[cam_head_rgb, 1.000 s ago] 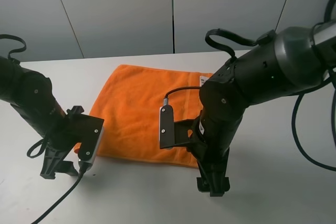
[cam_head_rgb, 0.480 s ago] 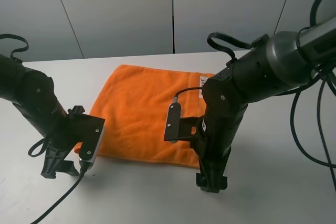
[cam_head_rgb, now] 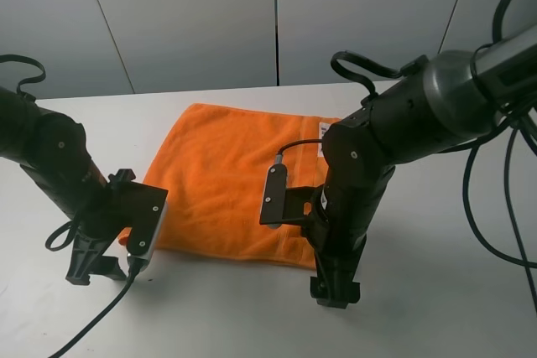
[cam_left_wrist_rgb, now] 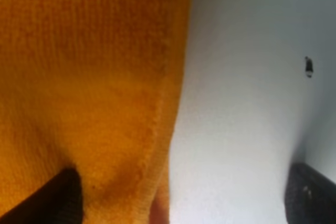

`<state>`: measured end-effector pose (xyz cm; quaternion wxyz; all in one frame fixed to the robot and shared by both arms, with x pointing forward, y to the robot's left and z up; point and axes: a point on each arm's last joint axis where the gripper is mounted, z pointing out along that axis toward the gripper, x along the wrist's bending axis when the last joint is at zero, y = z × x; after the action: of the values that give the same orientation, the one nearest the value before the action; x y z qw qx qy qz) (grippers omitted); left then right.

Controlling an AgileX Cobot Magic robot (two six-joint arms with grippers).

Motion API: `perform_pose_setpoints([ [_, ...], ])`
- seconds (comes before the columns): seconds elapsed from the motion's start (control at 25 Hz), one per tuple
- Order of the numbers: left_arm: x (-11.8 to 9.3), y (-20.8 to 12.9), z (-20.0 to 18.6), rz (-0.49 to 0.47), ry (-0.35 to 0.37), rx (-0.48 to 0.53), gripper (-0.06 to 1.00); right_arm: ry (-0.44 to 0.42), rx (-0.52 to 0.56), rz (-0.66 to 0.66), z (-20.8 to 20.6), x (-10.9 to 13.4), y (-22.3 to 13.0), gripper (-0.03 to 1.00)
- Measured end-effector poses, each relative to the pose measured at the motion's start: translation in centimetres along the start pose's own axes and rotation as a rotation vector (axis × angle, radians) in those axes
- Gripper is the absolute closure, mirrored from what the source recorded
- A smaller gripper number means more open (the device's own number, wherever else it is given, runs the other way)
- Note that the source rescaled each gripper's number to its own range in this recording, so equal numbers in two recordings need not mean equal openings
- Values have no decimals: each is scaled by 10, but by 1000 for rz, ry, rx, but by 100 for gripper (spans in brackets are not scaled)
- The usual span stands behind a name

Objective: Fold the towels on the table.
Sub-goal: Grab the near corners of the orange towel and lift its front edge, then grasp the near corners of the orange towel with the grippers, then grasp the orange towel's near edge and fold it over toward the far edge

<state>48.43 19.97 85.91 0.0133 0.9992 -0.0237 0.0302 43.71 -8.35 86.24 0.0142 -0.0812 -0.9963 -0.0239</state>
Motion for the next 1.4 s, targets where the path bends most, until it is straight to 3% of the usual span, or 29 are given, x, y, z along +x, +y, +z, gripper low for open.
perform_pose_setpoints([
  [0.08,1,0,0,-10,11,-5,10,-5,-4,-4,0,-1,0,3],
  [0.16,4,1,0,-37,40,-17,39,-18,-17,-11,1,-2,1,24],
  [0.2,6,2,0,-55,64,-27,55,-23,-24,-10,1,-3,2,40],
  [0.24,8,3,0,-75,84,-35,79,-28,-28,-14,2,-3,3,59],
  [0.28,9,3,1,-87,99,-42,89,-30,-30,-19,3,-4,4,77],
  [0.32,10,4,2,-90,105,-44,92,-29,-28,-19,4,-5,5,94],
  [0.56,12,5,7,-111,96,-41,94,-25,-26,-16,6,-5,5,97],
  [1.0,15,6,1,-246,139,-69,94,3,-15,-8,-12,-2,4,97],
  [1.16,14,6,-13,-354,149,-92,94,-89,-56,-38,-42,-5,4,97],
  [1.4,15,7,-59,-402,169,-117,94,-277,-29,-34,-66,-17,-4,97],
])
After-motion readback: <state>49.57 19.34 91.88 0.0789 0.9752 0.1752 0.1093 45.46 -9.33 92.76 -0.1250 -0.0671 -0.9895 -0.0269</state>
